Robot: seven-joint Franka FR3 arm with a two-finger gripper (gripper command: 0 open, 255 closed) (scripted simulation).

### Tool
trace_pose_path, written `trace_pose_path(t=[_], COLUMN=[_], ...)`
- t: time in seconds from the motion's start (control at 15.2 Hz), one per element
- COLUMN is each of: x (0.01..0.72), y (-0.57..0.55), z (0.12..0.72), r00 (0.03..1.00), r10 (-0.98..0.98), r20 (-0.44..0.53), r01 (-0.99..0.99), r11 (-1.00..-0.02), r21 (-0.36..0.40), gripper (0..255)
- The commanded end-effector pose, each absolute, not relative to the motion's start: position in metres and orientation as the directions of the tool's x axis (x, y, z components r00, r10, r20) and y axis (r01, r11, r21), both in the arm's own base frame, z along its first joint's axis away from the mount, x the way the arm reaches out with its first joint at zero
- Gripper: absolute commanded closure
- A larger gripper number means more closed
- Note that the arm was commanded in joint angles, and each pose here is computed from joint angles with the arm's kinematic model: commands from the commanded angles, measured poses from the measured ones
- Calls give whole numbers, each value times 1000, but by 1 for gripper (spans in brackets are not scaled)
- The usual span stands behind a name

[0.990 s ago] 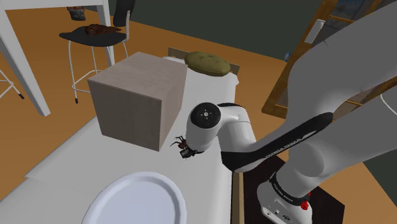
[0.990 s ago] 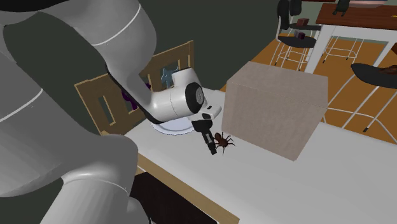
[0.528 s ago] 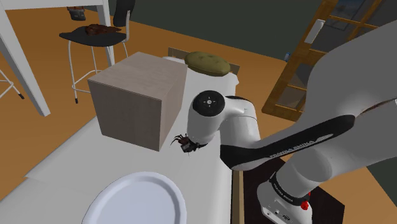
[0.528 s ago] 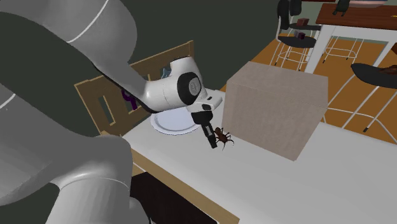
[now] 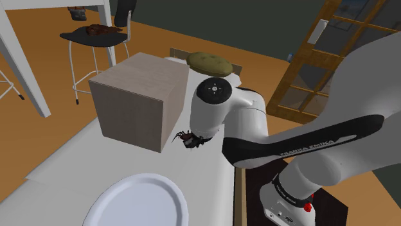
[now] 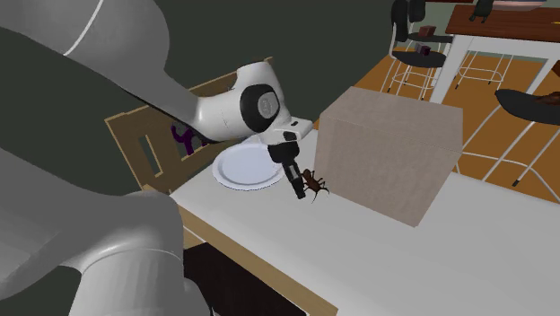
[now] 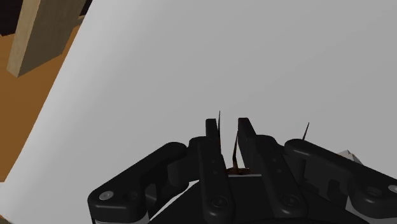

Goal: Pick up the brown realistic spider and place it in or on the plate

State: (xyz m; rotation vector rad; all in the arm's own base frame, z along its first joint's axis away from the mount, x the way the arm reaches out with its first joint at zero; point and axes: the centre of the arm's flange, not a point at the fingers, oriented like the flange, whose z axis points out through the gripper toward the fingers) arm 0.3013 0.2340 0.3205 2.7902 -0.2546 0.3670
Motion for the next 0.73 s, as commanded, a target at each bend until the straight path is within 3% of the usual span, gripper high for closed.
trace_pose_path(t=[0.0, 0.66], x=[297, 263], y=[253, 381], z=[323, 323], r00=[951, 951], r10=[-134, -134], r20=[278, 278], r01=[-214, -214], r11=[-935, -935], r21=[284, 284], gripper=[255, 255])
